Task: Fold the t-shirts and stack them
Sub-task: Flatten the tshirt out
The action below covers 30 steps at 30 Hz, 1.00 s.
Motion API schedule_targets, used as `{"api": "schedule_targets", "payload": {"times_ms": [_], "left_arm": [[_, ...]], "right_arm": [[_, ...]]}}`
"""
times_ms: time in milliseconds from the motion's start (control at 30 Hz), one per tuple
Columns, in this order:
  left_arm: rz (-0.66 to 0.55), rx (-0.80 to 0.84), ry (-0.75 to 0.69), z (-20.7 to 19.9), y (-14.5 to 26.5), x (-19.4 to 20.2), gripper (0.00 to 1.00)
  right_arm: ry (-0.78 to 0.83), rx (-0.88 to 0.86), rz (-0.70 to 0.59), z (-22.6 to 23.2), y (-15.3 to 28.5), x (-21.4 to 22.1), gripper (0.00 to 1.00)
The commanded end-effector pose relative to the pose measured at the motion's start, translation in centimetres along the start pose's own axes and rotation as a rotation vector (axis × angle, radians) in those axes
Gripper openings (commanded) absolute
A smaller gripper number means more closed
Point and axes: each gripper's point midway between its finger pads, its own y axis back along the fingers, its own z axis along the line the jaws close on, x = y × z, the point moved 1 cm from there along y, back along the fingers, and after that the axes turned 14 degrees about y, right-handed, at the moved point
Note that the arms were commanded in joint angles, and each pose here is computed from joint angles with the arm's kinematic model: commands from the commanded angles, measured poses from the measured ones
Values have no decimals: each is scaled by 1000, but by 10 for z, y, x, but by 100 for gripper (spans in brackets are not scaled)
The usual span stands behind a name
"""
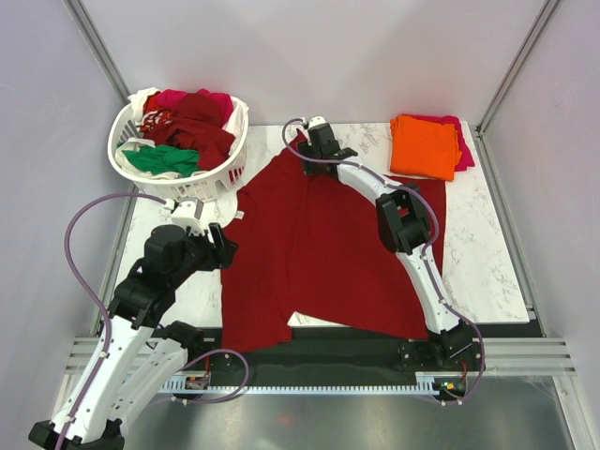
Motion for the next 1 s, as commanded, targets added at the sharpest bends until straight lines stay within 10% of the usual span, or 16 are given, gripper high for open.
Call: {"api": "schedule_targets", "payload": {"times_ms": [0, 967], "left_arm": [[-27, 3, -2, -2, -1, -6, 71], [-23, -7, -1, 0, -3, -6, 70]], "right_arm": [[-25, 79, -84, -40, 21, -40, 70], [10, -84, -97, 10, 17, -36, 43]]}}
